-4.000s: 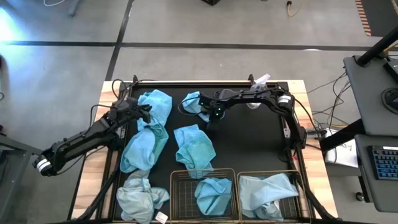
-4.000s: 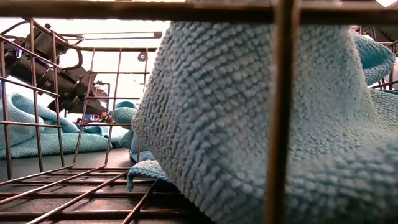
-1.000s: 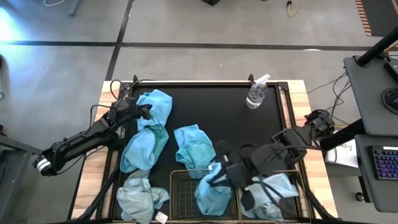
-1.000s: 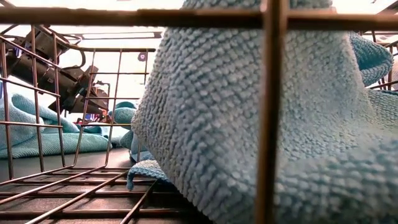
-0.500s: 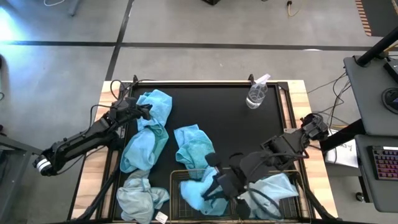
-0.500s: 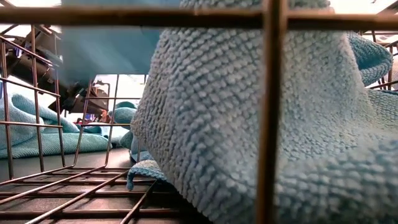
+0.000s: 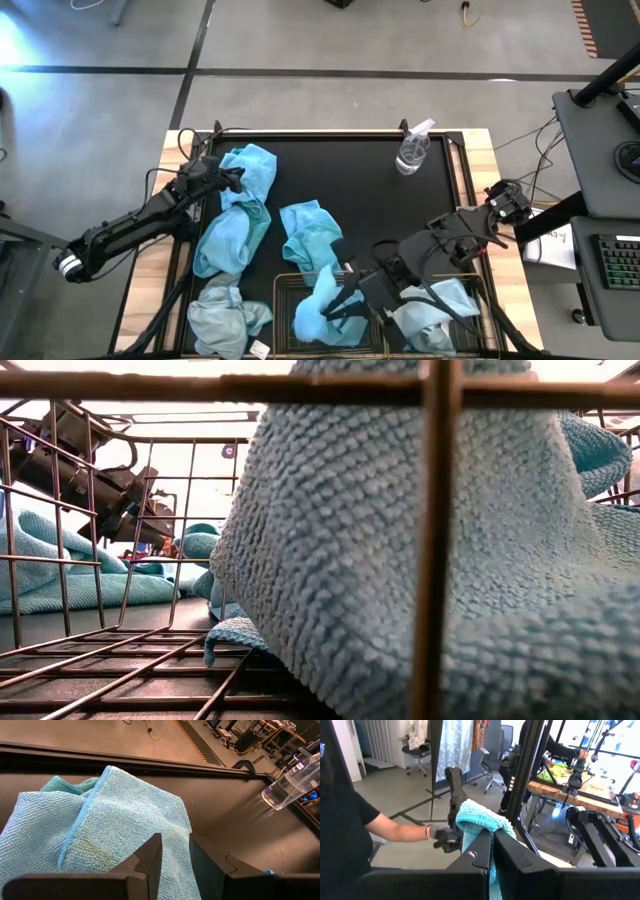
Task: Sort microfiber towel by color & place in baskets
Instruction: Put the blue towel into the left wire basket
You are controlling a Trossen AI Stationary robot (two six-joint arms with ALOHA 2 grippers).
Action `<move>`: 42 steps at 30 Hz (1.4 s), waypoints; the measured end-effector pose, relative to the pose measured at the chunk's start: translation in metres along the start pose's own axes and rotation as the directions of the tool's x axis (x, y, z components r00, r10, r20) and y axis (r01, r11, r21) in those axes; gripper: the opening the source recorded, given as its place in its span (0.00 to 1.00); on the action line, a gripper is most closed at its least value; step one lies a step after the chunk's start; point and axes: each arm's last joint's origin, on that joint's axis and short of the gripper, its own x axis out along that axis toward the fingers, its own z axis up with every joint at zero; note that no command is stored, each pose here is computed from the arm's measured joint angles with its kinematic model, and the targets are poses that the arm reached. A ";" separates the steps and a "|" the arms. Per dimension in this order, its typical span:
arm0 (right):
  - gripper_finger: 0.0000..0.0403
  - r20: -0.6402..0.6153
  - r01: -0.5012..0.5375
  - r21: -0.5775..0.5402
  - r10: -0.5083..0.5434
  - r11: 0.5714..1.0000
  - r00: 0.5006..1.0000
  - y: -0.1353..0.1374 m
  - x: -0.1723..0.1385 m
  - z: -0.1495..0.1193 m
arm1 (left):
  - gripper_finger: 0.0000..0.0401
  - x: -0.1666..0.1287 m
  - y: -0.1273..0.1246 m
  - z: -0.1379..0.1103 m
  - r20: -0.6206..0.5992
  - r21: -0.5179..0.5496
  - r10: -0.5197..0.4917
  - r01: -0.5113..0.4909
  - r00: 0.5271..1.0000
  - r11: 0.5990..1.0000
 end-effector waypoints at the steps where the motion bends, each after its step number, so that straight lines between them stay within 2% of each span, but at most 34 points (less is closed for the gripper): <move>1: 0.02 0.005 0.001 -0.001 -0.001 1.000 1.000 0.000 0.000 0.000 | 0.21 0.000 0.000 0.000 0.000 0.001 0.000 0.000 1.000 1.000; 9: 0.02 0.076 0.006 -0.003 -0.006 1.000 0.997 -0.001 -0.001 0.008 | 0.21 0.000 0.000 0.000 0.000 0.004 0.000 0.000 1.000 1.000; 14: 0.02 0.107 0.017 -0.051 -0.012 0.999 0.994 -0.001 -0.002 0.011 | 0.21 0.000 0.000 0.000 0.000 0.004 0.000 0.000 1.000 1.000; 18: 0.02 0.013 0.009 -0.024 -0.009 1.000 1.000 -0.003 -0.001 0.002 | 0.21 0.000 0.000 0.000 -0.001 0.004 0.000 0.000 1.000 1.000; 22: 0.02 -0.154 0.011 0.038 -0.005 0.999 0.988 -0.007 0.002 -0.017 | 0.21 0.000 0.000 0.000 -0.001 0.004 0.000 0.000 1.000 1.000; 26: 0.02 -0.338 0.027 0.093 0.006 0.995 0.941 -0.010 0.009 -0.042 | 0.21 0.000 0.000 0.000 -0.001 0.004 0.001 -0.001 1.000 1.000; 32: 0.02 -0.537 0.068 0.160 0.029 0.985 0.843 -0.010 0.020 -0.074 | 0.21 0.000 0.000 0.000 -0.002 0.004 0.000 0.000 1.000 1.000; 37: 0.02 -0.650 0.123 0.195 0.034 0.973 0.759 -0.013 0.029 -0.098 | 0.21 0.000 0.000 0.000 -0.004 0.003 0.002 -0.002 1.000 1.000; 42: 0.02 -0.719 0.240 0.217 -0.012 0.946 0.695 -0.023 0.033 -0.113 | 0.21 0.001 0.000 -0.001 -0.009 0.001 0.005 -0.005 1.000 1.000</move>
